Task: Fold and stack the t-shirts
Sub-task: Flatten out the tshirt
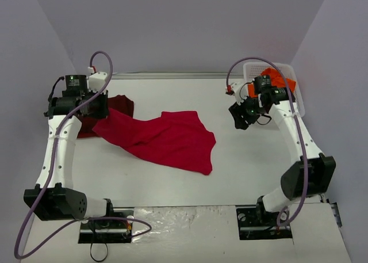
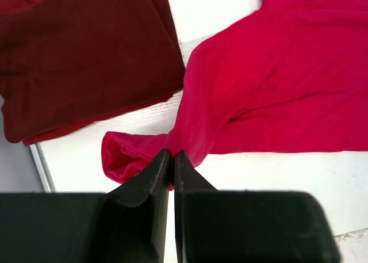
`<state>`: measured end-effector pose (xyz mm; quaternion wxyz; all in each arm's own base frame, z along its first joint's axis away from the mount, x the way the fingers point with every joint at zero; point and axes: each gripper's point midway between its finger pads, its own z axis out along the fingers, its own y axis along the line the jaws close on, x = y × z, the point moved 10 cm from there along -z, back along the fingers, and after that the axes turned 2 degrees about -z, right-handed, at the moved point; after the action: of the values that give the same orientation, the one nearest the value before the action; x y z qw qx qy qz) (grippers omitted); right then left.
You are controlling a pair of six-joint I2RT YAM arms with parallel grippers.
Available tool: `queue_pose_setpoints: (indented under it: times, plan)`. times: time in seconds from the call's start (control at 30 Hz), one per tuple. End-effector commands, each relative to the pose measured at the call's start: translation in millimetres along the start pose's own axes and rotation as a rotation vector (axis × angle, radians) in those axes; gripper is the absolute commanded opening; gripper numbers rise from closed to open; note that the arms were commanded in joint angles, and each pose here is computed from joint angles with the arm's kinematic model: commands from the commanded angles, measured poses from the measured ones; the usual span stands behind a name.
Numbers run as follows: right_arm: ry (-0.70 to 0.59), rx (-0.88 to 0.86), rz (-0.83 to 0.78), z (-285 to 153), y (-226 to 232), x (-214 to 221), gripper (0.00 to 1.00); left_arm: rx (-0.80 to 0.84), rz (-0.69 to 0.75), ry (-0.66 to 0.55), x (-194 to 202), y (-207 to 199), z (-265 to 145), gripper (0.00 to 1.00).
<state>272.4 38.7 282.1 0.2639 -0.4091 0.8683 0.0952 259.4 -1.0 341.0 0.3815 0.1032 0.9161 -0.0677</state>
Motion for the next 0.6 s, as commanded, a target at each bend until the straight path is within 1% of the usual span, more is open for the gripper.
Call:
queue_pose_setpoints:
  times: [0.0,0.03,0.07,0.1,0.17,0.2,0.4,0.57]
  plan:
    - [0.015,-0.040,0.083,29,-17,-9,0.50,0.038,-0.004,-0.035,-4,-3,0,0.02]
    - [0.043,-0.083,0.109,48,-22,-7,0.49,0.040,-0.008,-0.031,-3,-3,2,0.02]
    - [0.024,-0.133,0.119,56,-24,-11,0.48,0.042,-0.013,-0.024,-2,-2,5,0.02]
    - [0.048,-0.181,0.136,74,-27,-9,0.45,0.044,-0.012,-0.024,-2,-2,6,0.02]
    - [0.044,-0.228,0.145,89,-32,-13,0.44,0.045,-0.013,-0.019,-1,-2,8,0.02]
    - [0.072,-0.256,0.163,104,-36,-10,0.43,0.044,-0.012,-0.016,-1,-1,9,0.02]
    - [0.084,-0.355,0.170,144,-46,-11,0.44,0.034,-0.007,-0.012,-1,0,11,0.02]
    - [0.097,-0.417,0.167,163,-45,-11,0.45,0.019,-0.007,-0.006,1,1,12,0.02]
